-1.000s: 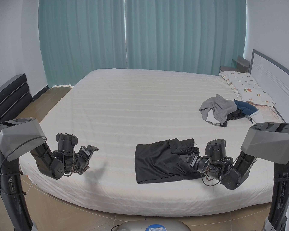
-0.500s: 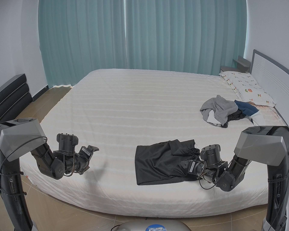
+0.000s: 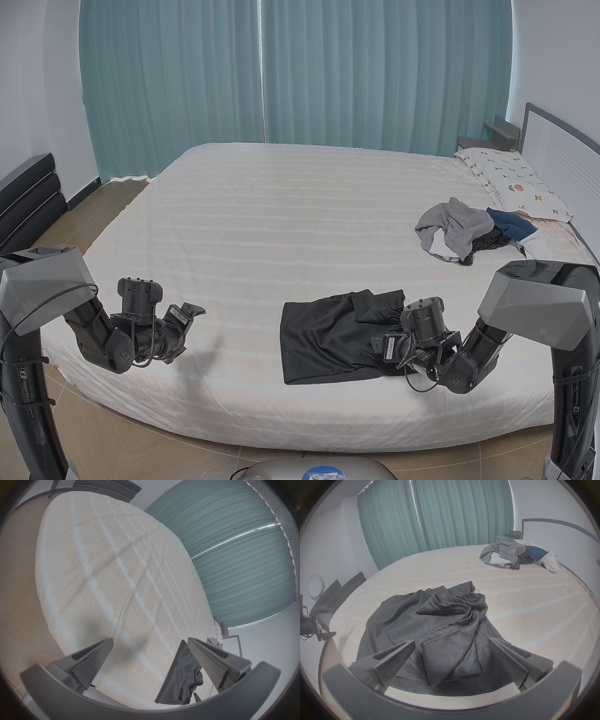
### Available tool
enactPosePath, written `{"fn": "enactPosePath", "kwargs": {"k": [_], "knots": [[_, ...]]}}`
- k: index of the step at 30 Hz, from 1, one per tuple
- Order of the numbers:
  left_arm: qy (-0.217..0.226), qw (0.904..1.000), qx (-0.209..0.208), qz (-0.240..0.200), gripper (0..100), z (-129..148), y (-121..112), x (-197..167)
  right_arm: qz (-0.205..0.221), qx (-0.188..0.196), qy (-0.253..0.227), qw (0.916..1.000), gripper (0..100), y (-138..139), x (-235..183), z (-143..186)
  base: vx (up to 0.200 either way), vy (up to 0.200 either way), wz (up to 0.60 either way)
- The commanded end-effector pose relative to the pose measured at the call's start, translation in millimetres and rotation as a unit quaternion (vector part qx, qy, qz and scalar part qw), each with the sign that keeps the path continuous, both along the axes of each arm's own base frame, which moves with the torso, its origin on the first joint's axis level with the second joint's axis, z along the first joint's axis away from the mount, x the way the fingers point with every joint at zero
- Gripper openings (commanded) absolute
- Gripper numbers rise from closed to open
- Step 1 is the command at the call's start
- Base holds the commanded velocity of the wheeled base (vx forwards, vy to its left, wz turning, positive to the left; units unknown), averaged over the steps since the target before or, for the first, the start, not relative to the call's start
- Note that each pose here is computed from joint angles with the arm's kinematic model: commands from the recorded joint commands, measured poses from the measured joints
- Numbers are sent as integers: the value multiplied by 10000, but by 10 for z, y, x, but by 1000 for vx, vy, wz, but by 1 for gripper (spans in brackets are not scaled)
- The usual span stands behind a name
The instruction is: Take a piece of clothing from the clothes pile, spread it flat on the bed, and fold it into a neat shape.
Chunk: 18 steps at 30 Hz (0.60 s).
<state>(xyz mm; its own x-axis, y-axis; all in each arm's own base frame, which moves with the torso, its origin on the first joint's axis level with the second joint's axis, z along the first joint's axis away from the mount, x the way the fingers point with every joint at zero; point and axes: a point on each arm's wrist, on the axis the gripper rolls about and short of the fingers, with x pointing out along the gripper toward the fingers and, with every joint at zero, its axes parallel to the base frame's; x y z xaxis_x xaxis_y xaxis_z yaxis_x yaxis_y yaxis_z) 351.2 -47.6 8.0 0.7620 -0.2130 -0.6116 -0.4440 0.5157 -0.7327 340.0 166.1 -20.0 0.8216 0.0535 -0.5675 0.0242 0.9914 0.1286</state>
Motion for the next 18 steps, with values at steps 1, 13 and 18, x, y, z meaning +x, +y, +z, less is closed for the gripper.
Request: {"fn": "enactPosePath", "kwargs": {"k": [1, 13, 18], "knots": [[4, 10000, 4, -4, 100, -1, 1, -4, 57, -152, 63, 9998, 100, 45, 88, -9, 0, 0, 0], [6, 10000, -2, 0, 100, -1, 1, -4, -38, -420, 330, 9986, 100, 133, 234, -122, 0, 0, 0], [6, 10000, -2, 0, 100, -1, 1, -4, -106, -575, 398, 9975, 100, 2, 237, -128, 0, 0, 0]]}}
